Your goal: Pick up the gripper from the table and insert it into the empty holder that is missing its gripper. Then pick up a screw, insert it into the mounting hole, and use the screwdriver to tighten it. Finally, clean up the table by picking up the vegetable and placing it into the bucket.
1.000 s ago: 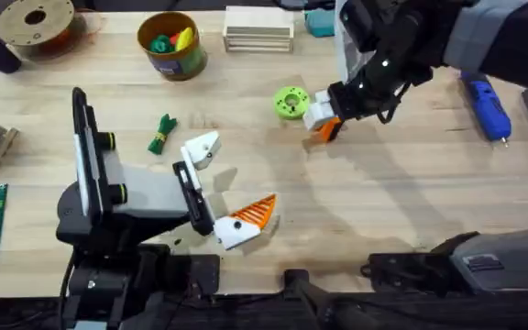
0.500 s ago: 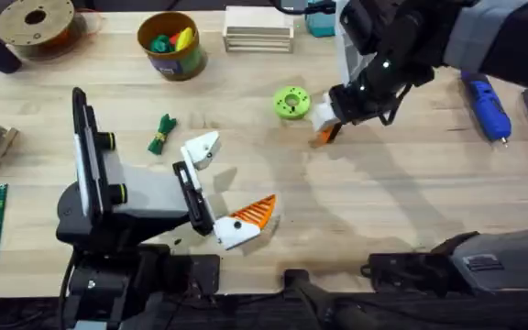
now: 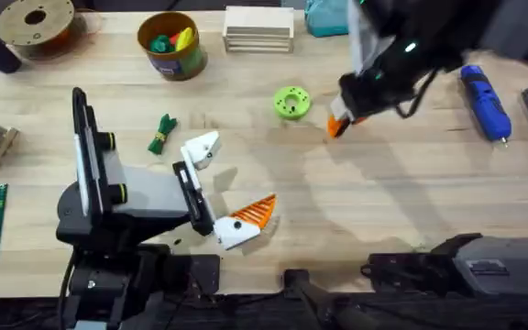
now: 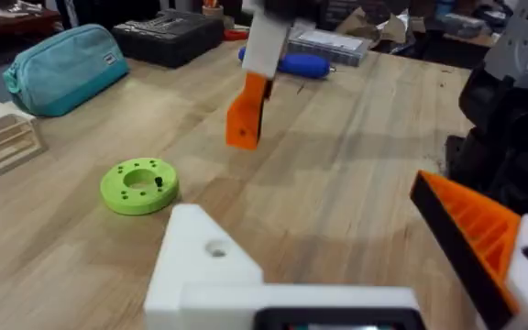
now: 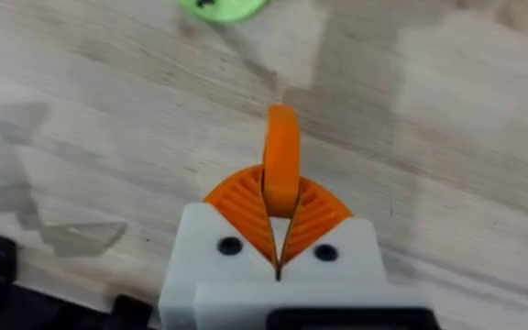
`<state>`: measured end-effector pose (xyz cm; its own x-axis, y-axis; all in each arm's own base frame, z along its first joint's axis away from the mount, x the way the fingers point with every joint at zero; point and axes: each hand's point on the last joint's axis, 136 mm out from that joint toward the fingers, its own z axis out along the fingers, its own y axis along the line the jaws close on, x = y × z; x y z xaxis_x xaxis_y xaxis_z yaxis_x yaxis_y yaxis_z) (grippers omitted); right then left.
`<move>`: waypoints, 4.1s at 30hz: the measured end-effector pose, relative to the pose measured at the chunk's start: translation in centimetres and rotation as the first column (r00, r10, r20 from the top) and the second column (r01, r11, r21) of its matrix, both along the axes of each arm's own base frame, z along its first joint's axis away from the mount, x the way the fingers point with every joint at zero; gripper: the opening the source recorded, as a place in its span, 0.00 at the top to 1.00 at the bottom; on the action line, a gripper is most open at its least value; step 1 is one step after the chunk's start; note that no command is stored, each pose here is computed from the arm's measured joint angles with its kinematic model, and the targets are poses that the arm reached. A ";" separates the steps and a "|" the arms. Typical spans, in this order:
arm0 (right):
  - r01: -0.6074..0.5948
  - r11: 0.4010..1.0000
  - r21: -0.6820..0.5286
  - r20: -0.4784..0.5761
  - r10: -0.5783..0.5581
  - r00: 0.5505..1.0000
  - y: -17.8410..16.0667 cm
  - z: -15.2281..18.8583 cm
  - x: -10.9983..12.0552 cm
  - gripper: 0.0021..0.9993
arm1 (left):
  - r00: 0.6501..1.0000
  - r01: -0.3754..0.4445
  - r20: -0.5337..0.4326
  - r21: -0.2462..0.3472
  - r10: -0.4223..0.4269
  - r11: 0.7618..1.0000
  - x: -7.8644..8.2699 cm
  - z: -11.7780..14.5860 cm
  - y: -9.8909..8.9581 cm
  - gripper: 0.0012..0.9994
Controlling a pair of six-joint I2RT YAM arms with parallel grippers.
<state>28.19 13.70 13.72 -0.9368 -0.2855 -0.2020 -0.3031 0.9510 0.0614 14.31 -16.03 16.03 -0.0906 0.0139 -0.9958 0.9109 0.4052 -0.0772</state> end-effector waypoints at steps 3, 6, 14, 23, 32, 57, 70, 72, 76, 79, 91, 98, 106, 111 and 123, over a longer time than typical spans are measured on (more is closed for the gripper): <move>-0.017 0.999 0.050 0.041 0.015 0.999 0.3 3.4 -0.6 0.99 | 1.000 0.001 0.000 0.000 -0.001 1.000 0.0 0.0 0.0 0.01; -0.042 0.990 0.132 0.059 0.035 0.998 1.1 5.8 -1.9 0.99 | 1.000 0.000 0.000 0.000 0.000 1.000 0.0 0.0 0.0 0.01; -0.102 0.943 0.316 0.018 0.102 0.995 3.1 8.4 -5.6 0.99 | 1.000 0.000 0.000 0.000 0.000 1.000 0.0 0.0 0.0 0.01; -0.140 0.860 0.490 0.128 0.088 0.988 3.9 7.5 -7.6 0.99 | 1.000 0.001 0.000 0.000 -0.001 1.000 0.0 0.0 0.0 0.01; -0.099 0.639 0.763 0.026 0.123 0.992 5.5 3.7 -7.5 0.99 | 1.000 0.001 0.000 0.000 -0.001 1.000 0.0 0.0 0.0 0.01; -0.006 0.174 0.985 -0.087 0.522 0.849 13.9 6.0 -7.8 0.99 | 0.998 0.051 0.040 0.016 -0.052 0.999 -0.8 0.0 -0.3 0.01; 0.083 0.210 0.974 -0.183 0.519 0.835 14.2 2.5 -6.9 0.99 | 0.998 0.051 0.036 0.014 -0.051 0.999 -0.8 0.0 -0.3 0.01; 0.082 0.206 0.975 -0.180 0.522 0.834 14.2 2.6 -7.0 0.99 | 0.998 0.051 0.036 0.014 -0.052 0.999 -0.8 0.0 -0.3 0.01; 0.087 0.190 0.978 -0.177 0.532 0.828 14.2 2.9 -7.1 0.99 | 0.998 0.051 0.035 0.014 -0.051 0.999 -0.8 0.0 -0.3 0.01; 0.089 0.184 0.979 -0.176 0.536 0.826 14.2 3.0 -7.2 0.99 | 0.998 0.051 0.035 0.014 -0.051 0.999 -0.8 0.0 -0.3 0.01; 0.108 0.189 0.976 -0.195 0.536 0.821 14.2 3.1 -7.1 0.99 | 0.998 0.050 0.034 0.013 -0.051 0.999 -0.8 0.0 -0.3 0.01; 0.106 0.188 0.976 -0.192 0.536 0.822 14.3 3.3 -6.9 0.99 | 0.998 0.050 0.033 0.013 -0.051 0.999 -0.8 0.0 -0.3 0.01; 0.121 0.194 0.973 -0.209 0.535 0.819 14.3 3.3 -6.9 0.99 | 0.998 0.051 0.032 0.012 -0.051 0.999 -0.8 0.0 -0.3 0.01; 0.131 0.199 0.971 -0.219 0.534 0.817 14.3 3.3 -6.9 0.99 | 0.998 0.050 0.032 0.012 -0.051 0.999 -0.8 0.0 -0.3 0.01; 0.126 0.196 0.972 -0.214 0.534 0.818 14.4 3.4 -6.7 0.99 | 0.998 0.051 0.033 0.012 -0.051 0.999 -0.8 0.0 -0.3 0.01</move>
<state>21.54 28.09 17.14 -0.9158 -0.3901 -0.0961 -0.0934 -0.0259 0.9953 13.52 -16.35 16.00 -0.0567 0.0292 -0.9980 0.9325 0.3586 -0.0425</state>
